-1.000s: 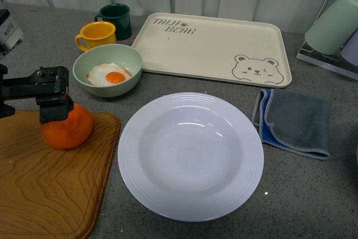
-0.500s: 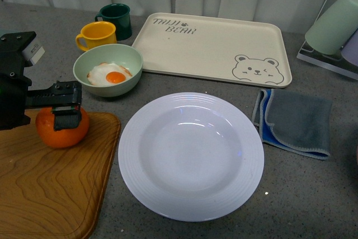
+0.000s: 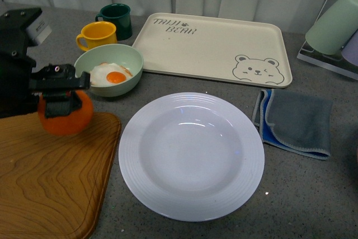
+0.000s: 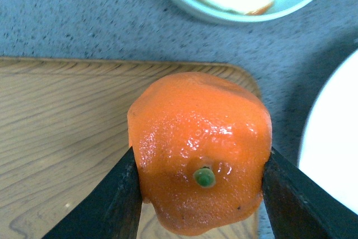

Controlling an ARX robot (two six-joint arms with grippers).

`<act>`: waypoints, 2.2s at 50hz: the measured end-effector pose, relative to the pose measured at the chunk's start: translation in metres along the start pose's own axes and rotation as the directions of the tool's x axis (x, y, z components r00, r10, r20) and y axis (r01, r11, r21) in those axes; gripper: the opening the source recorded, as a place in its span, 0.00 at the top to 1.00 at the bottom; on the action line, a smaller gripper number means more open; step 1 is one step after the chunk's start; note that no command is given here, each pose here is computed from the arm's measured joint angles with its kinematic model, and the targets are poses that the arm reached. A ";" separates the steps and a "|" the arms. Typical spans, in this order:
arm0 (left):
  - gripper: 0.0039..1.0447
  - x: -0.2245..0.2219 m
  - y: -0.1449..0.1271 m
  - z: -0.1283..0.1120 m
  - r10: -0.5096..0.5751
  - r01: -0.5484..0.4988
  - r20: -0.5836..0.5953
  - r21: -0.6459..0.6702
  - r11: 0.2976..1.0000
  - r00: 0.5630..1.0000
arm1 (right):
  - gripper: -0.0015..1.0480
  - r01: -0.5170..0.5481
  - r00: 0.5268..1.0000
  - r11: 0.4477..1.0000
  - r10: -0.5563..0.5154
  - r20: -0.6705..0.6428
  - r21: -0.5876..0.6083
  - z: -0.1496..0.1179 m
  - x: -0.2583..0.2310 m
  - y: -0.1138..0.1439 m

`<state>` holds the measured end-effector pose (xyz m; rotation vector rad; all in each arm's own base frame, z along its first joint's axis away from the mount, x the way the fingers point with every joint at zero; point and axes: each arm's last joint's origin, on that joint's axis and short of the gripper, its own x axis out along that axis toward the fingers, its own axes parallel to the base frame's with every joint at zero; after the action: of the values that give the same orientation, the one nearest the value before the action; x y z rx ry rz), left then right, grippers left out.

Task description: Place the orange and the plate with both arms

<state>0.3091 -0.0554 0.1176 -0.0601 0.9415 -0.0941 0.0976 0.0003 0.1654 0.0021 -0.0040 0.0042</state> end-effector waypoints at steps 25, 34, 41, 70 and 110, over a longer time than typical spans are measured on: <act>0.52 0.000 -0.104 0.012 -0.184 0.179 0.021 0.153 0.972 0.983 | 0.09 0.000 1.000 1.000 0.000 0.000 0.000 0.000 0.000 0.000; 0.53 0.016 -0.128 -0.003 -0.206 0.211 -0.044 0.203 0.956 0.977 | 0.09 0.000 1.000 1.000 0.000 0.000 0.000 0.000 0.000 0.000; 0.53 0.030 -0.138 -0.013 -0.207 0.220 -0.082 0.218 0.951 0.975 | 0.09 0.000 1.000 1.000 0.000 0.000 0.000 0.000 0.000 0.000; 0.15 0.037 -0.141 -0.028 -0.191 0.210 -0.100 0.238 0.948 0.976 | 0.09 0.000 1.000 1.000 0.000 0.000 0.000 0.000 0.000 0.000; 0.97 -0.107 0.003 -0.071 0.040 -0.093 0.802 0.019 0.995 0.596 | 0.09 0.000 1.000 1.000 0.000 0.000 0.000 0.000 0.000 0.000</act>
<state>0.1891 -0.0417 0.1620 -0.0061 0.0117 -0.0152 0.0976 0.0003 0.1654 0.0021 -0.0040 0.0042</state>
